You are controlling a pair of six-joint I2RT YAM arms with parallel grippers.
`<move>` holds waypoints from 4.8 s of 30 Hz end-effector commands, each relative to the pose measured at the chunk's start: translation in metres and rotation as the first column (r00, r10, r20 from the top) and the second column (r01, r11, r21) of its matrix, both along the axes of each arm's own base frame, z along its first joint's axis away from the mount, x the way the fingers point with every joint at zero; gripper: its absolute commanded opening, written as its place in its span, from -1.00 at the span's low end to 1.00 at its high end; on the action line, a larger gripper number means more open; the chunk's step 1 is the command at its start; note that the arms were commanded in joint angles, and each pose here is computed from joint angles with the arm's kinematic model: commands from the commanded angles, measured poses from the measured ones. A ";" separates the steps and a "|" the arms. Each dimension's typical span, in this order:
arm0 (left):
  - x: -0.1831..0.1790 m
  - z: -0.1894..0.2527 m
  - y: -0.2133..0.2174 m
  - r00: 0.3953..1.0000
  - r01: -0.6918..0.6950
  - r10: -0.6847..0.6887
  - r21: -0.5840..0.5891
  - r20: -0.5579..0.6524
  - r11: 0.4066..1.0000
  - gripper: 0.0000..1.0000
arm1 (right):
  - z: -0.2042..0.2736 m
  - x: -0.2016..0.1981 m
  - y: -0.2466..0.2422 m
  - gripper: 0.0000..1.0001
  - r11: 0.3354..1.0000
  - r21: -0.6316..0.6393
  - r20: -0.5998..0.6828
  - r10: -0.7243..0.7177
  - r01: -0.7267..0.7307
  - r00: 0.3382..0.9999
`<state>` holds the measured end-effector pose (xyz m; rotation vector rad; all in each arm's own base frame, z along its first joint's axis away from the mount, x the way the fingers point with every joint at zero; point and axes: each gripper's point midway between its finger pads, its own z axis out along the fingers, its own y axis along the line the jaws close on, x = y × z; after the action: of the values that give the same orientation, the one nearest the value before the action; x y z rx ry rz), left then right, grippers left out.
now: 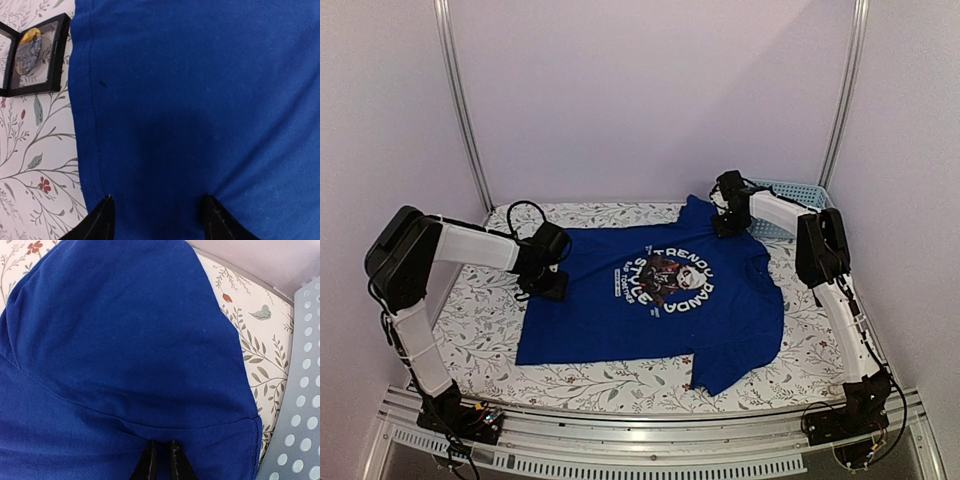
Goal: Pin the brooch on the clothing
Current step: Smooth out the crumpled clothing at the center of the board.
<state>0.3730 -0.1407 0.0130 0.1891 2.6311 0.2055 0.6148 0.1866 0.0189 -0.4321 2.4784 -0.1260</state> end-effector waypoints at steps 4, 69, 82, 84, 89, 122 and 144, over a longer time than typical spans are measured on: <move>0.004 0.003 0.007 0.999 0.040 -0.041 0.086 0.000 0.995 0.22 | -0.008 -0.010 0.000 -0.72 0.997 0.005 -0.064 0.083 -0.083 0.994; -0.128 0.062 -0.317 0.374 0.914 -0.787 -0.050 0.490 0.404 -1.00 | 0.042 -0.324 -0.009 -1.00 0.943 0.237 -0.376 -0.132 0.233 0.917; -0.070 0.029 -0.314 0.511 0.852 -0.745 -0.135 0.429 0.507 -1.00 | 0.091 -0.326 0.057 -0.78 0.952 0.296 -0.214 0.146 -0.078 0.966; -0.064 0.022 -0.317 0.528 0.845 -0.744 -0.162 0.408 0.510 -1.00 | 0.092 -0.338 0.066 -0.75 0.918 0.385 -0.201 0.183 -0.094 0.962; -0.063 0.012 -0.316 0.563 0.826 -0.736 -0.264 0.376 0.497 -1.00 | 0.096 -0.364 0.102 -0.34 0.817 0.572 -0.129 0.174 -0.070 0.976; -0.084 0.026 -0.314 0.512 0.856 -0.762 -0.304 0.397 0.417 -1.00 | 0.015 -0.403 0.115 -1.00 0.993 0.118 -0.199 0.027 -0.004 0.980; -0.092 0.034 -0.313 0.490 0.868 -0.766 -0.312 0.415 0.386 -1.00 | -0.006 -0.417 0.135 -0.48 0.972 0.094 -0.293 0.234 -0.216 0.927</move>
<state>0.2815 -0.4492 0.0336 1.1946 1.9955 -0.7323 0.1983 0.3306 0.0235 -0.7192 2.6773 0.2239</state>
